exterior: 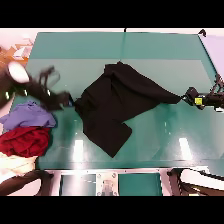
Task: Fold the shirts.
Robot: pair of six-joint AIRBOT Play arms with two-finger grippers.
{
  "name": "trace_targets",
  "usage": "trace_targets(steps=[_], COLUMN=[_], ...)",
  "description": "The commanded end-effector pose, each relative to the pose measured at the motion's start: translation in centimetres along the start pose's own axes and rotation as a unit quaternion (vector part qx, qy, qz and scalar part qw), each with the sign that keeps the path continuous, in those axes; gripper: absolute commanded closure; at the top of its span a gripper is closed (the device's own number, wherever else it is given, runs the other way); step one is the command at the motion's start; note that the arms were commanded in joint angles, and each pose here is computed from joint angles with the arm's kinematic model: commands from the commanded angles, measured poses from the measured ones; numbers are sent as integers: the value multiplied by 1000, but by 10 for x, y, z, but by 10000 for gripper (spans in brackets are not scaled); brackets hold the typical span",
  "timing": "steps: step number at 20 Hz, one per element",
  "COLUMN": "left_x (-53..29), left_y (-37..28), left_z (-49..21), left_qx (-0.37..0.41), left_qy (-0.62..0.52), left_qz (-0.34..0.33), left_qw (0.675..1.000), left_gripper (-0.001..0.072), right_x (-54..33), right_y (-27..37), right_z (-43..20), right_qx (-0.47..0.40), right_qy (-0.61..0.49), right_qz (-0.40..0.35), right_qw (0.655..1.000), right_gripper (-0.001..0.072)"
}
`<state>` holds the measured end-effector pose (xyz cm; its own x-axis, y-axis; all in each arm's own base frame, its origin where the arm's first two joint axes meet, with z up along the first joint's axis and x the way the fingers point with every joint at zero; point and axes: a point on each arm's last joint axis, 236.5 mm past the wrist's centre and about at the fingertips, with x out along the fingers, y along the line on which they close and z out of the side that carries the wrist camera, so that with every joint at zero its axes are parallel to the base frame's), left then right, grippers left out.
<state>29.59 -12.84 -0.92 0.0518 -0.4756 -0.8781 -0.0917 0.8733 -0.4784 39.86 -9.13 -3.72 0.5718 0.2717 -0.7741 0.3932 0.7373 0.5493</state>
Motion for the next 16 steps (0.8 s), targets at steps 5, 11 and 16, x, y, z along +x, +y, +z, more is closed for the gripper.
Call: trace_targets(steps=[5,11,16], left_x=[94,107,58], left_y=[-2,1,27], left_z=[-61,-28,-6], left_qx=[-167,-150,-63], left_qy=[-45,-138,-105], left_qz=[-157,-119,-87], left_qw=[972,972,989], left_gripper=[-5,666,686], right_x=[7,6,-5], right_y=[-5,-5,-22], right_z=[-6,-6,-6], right_qx=[9,9,19], right_qy=[15,15,19], right_qz=[0,0,-13], right_qw=[1000,1000,1000], right_gripper=[702,702,702])
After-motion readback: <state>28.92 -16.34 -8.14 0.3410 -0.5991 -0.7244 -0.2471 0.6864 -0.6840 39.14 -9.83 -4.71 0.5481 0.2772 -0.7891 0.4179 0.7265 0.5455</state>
